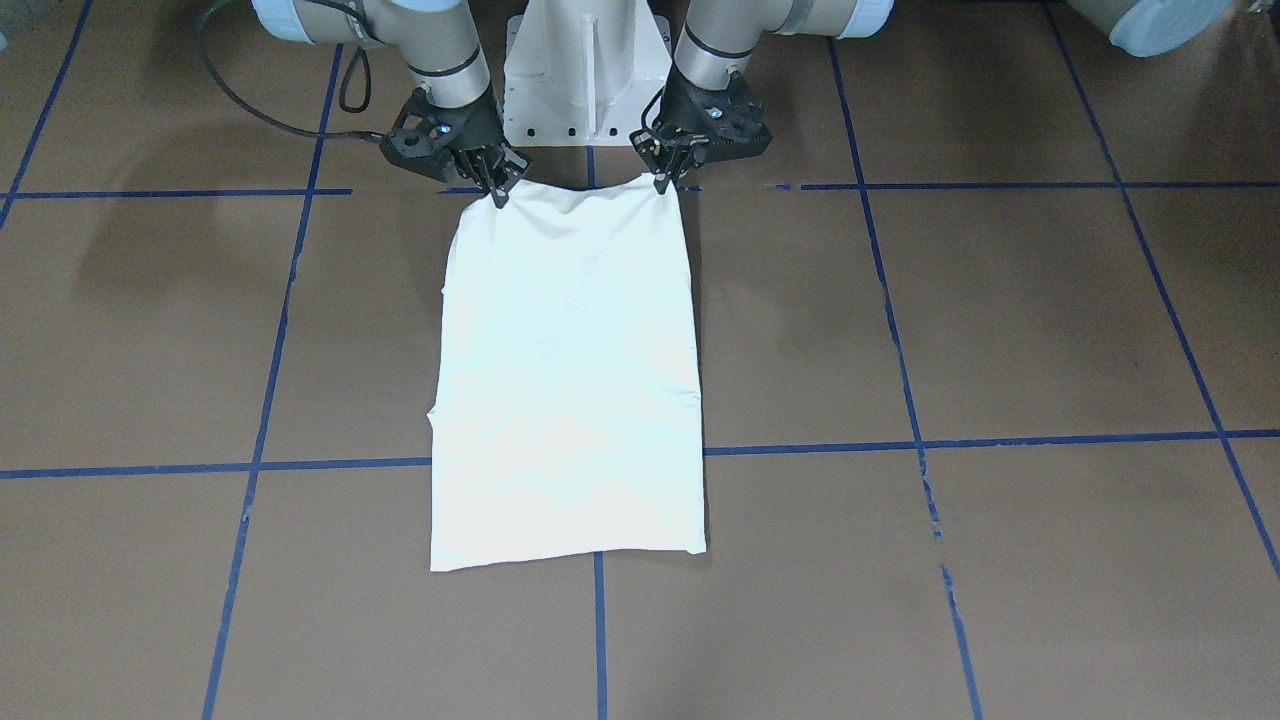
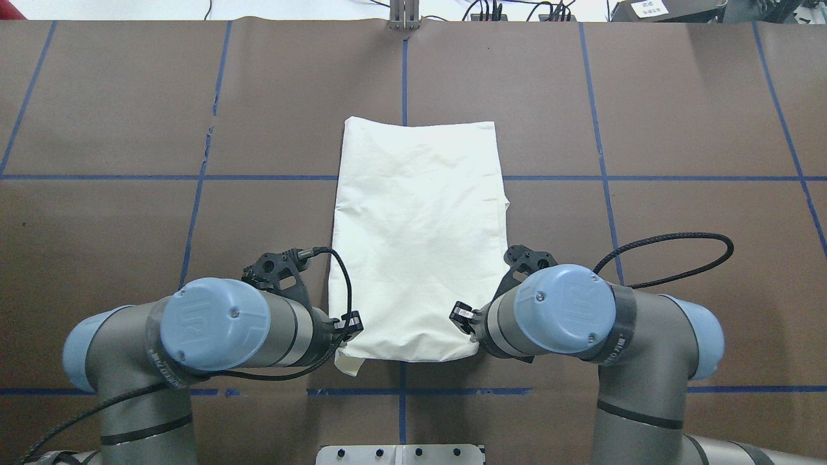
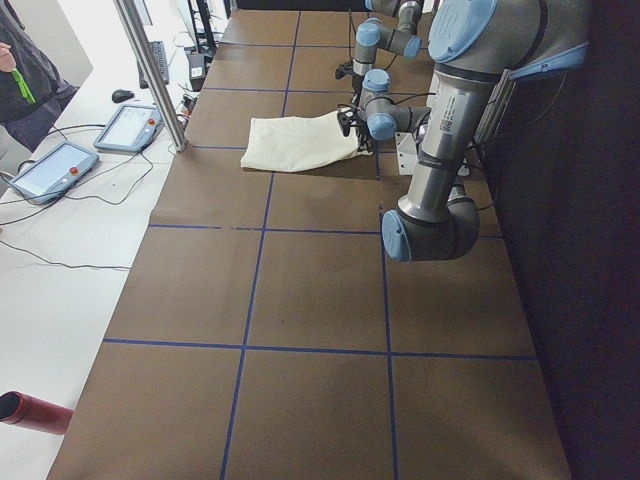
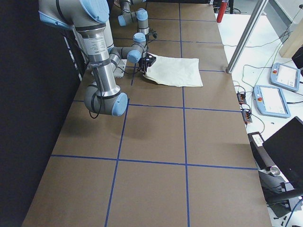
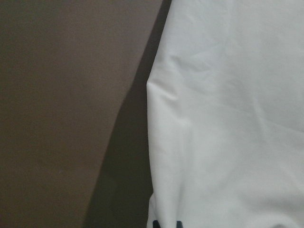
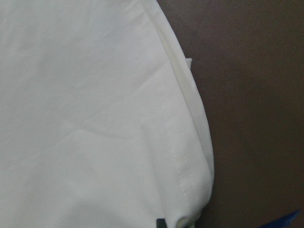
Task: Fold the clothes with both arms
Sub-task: 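Grasp both near corners of the shirt with left and right grippers, then lift the near edge and fold it toward the far edge with both grippers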
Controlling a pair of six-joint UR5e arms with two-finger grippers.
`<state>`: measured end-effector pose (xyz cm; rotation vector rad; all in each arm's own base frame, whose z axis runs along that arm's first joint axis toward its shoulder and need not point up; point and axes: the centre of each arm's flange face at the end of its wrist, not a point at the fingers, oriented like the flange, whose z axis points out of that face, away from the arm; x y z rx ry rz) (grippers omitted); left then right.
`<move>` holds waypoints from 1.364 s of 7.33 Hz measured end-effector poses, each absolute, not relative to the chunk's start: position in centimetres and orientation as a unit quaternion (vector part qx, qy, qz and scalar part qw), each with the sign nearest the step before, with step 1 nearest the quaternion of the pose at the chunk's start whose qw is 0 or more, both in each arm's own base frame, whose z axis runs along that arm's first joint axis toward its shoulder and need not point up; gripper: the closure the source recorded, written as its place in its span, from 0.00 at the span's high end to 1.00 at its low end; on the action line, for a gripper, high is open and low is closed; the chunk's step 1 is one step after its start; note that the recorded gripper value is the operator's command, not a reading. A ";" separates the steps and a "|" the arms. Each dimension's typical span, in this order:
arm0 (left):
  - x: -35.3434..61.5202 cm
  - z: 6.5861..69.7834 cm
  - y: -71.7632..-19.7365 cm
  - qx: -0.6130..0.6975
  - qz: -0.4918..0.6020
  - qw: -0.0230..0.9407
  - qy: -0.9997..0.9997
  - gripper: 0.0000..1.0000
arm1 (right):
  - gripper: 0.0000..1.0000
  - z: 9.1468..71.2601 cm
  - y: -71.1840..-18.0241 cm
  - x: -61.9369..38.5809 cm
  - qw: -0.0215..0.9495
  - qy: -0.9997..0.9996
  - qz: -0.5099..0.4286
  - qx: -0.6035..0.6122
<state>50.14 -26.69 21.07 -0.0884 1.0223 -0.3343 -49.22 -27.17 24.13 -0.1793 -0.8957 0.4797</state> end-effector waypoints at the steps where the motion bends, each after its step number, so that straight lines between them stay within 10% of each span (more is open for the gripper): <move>1: 49.0 20.5 -24.8 -0.049 -0.147 0.857 0.491 0.00 | 0.00 23.4 -25.8 -47.8 0.866 -0.440 0.217 -0.096; 5: 48.3 18.9 -23.4 -0.067 -0.126 0.856 0.497 0.00 | 0.00 23.0 -27.4 -47.6 0.843 -0.490 0.202 -0.090; 10: 49.6 19.7 -45.6 0.012 -0.227 0.843 0.487 0.00 | 0.00 23.9 -49.0 -47.5 0.828 -0.475 0.283 -0.090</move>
